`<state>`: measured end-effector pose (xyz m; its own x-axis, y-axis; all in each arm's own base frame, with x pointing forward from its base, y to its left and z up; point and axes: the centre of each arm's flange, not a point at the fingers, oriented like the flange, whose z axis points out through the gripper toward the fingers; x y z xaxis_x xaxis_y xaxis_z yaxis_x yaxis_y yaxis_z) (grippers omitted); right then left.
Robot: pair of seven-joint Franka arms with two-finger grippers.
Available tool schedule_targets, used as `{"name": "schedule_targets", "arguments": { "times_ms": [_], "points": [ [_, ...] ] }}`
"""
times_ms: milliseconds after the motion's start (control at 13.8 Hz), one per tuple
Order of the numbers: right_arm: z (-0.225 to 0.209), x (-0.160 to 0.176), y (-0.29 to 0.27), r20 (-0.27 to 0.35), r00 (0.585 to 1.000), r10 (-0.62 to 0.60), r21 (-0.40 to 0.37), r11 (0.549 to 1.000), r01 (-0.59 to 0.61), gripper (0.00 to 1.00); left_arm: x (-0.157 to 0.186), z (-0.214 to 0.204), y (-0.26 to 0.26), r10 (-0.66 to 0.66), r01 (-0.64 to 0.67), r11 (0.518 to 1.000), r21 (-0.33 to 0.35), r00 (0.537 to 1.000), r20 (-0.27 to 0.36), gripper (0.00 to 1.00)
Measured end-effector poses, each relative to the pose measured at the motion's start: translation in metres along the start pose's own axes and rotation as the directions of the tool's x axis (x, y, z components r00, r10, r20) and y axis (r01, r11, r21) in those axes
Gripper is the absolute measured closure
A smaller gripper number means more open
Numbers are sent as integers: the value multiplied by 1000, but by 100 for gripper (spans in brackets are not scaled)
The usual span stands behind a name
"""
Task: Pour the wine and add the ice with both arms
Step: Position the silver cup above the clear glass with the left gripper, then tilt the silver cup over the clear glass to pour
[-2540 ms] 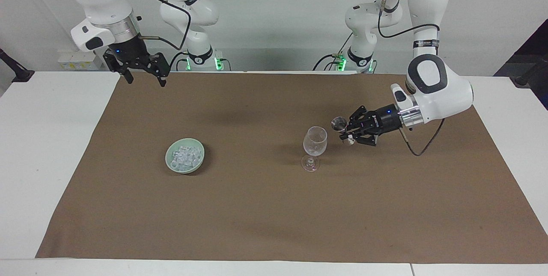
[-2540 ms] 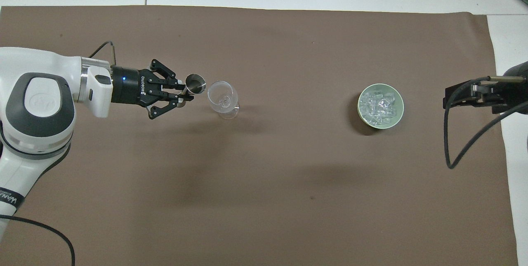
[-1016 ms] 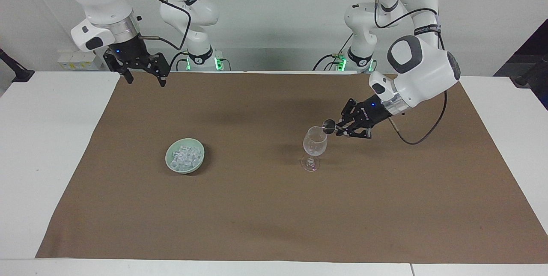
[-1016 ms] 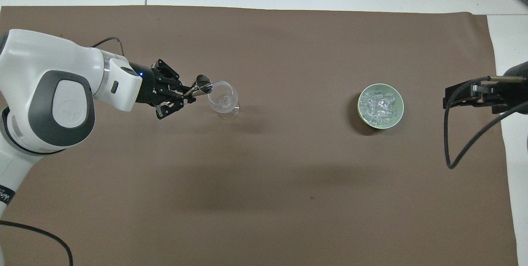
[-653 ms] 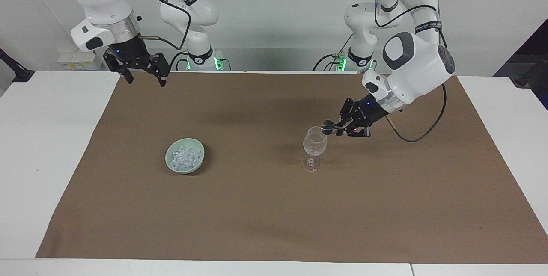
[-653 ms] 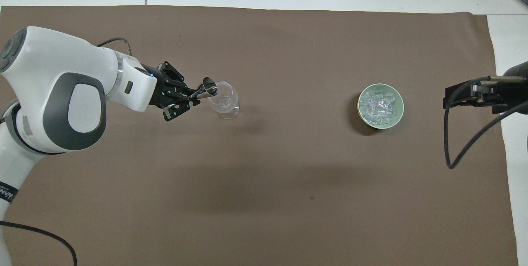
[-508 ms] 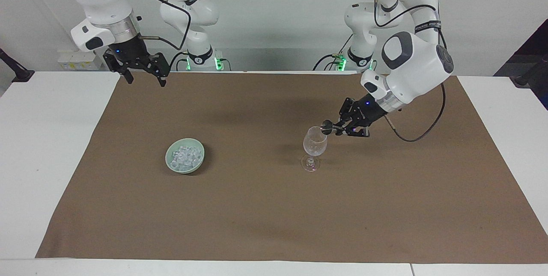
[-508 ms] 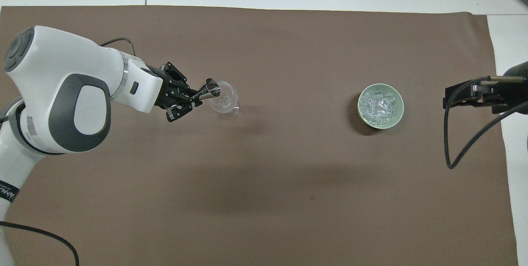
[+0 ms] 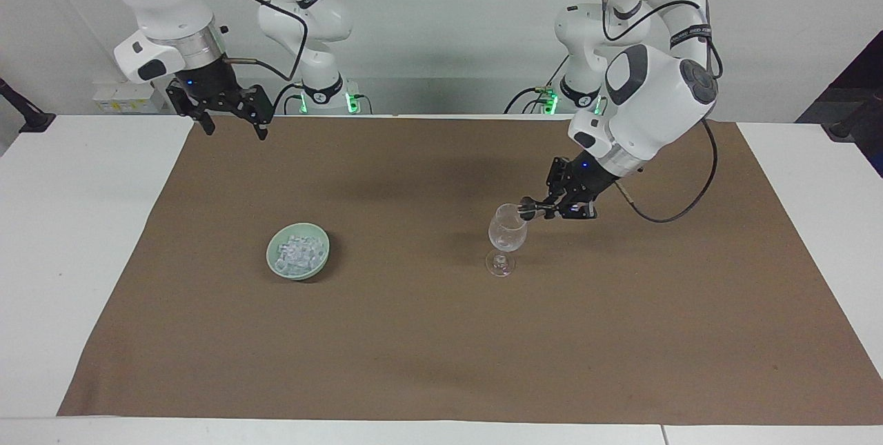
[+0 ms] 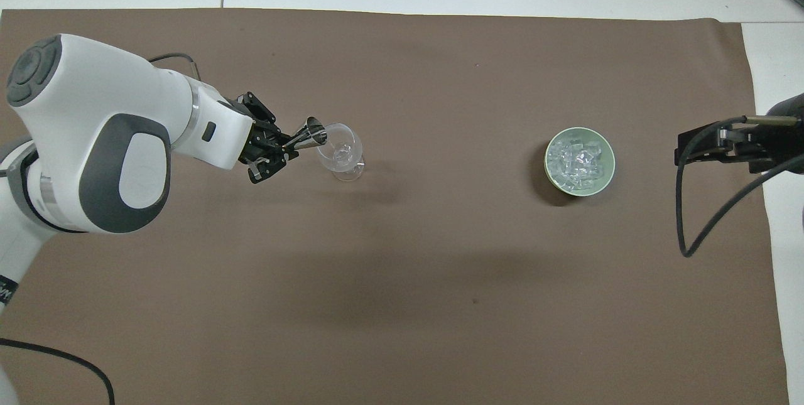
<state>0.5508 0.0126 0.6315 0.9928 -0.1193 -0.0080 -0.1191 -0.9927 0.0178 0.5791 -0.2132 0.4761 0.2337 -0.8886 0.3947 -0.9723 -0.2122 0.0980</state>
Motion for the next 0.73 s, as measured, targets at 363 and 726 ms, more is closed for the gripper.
{"name": "schedule_targets", "arguments": {
  "times_ms": [363, 726],
  "points": [
    [0, 0, 0, 0, 1000, 0, 0, 1000, 0, 0, 21, 1, 12, -3, -2, 999, 50, 996, 94, 79],
    [0, 0, 0, 0, 1000, 0, 0, 1000, 0, 0, 33, -5, 20, 24, -39, 995, 91, 987, 157, 79]
  ]
}}
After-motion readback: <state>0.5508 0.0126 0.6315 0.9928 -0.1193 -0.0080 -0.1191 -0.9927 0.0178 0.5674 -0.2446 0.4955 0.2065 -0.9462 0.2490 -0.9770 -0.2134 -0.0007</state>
